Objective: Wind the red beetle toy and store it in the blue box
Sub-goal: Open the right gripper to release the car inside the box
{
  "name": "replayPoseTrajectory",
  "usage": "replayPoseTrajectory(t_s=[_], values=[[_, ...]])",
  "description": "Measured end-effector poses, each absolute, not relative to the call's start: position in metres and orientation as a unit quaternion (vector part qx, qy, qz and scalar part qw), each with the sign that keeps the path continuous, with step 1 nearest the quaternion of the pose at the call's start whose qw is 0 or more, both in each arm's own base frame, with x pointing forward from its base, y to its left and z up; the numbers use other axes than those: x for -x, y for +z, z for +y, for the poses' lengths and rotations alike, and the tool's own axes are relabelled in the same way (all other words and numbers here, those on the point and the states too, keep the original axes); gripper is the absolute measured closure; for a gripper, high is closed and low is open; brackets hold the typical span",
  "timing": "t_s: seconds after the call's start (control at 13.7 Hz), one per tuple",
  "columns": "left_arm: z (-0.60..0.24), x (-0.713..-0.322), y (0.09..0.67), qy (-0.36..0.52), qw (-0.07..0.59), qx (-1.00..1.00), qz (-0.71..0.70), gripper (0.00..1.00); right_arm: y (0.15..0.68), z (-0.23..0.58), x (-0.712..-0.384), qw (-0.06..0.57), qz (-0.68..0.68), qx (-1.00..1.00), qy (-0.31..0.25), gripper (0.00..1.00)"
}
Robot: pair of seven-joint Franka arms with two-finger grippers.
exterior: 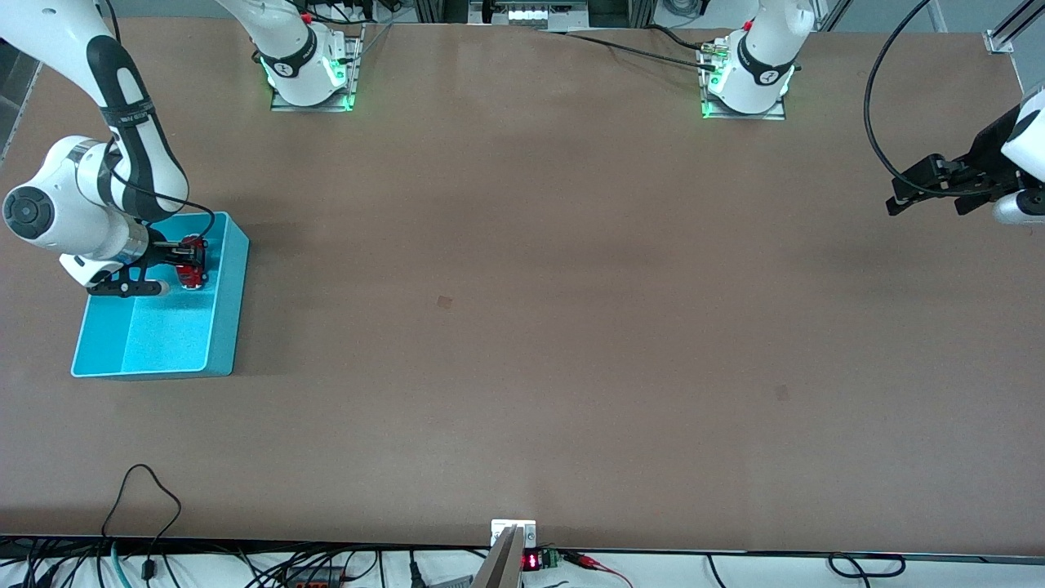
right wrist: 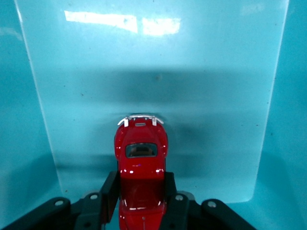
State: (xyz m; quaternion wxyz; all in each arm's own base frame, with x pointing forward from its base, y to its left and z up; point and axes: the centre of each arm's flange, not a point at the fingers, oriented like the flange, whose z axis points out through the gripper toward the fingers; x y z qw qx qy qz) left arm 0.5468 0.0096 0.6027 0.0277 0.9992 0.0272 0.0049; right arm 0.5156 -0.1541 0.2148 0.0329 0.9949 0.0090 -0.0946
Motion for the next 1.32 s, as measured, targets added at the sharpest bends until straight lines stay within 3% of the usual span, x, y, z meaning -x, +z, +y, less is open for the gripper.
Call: replayPoseTrajectory(t_s=[0.66, 1.1, 1.32], values=[[0.008, -0.547, 0.603, 0.005, 0.028, -0.999, 0.025, 0.00, 0.212, -0.162, -0.513, 0.034, 0.016, -0.994, -0.099, 0.55], [0.006, -0.547, 0.603, 0.005, 0.028, -0.999, 0.023, 0.00, 0.244, -0.165, -0.538, 0.042, 0.019, -0.997, -0.065, 0.00], [0.006, -0.547, 0.603, 0.005, 0.028, -0.999, 0.023, 0.00, 0.300, -0.162, -0.567, 0.043, 0.023, -0.997, -0.055, 0.00]])
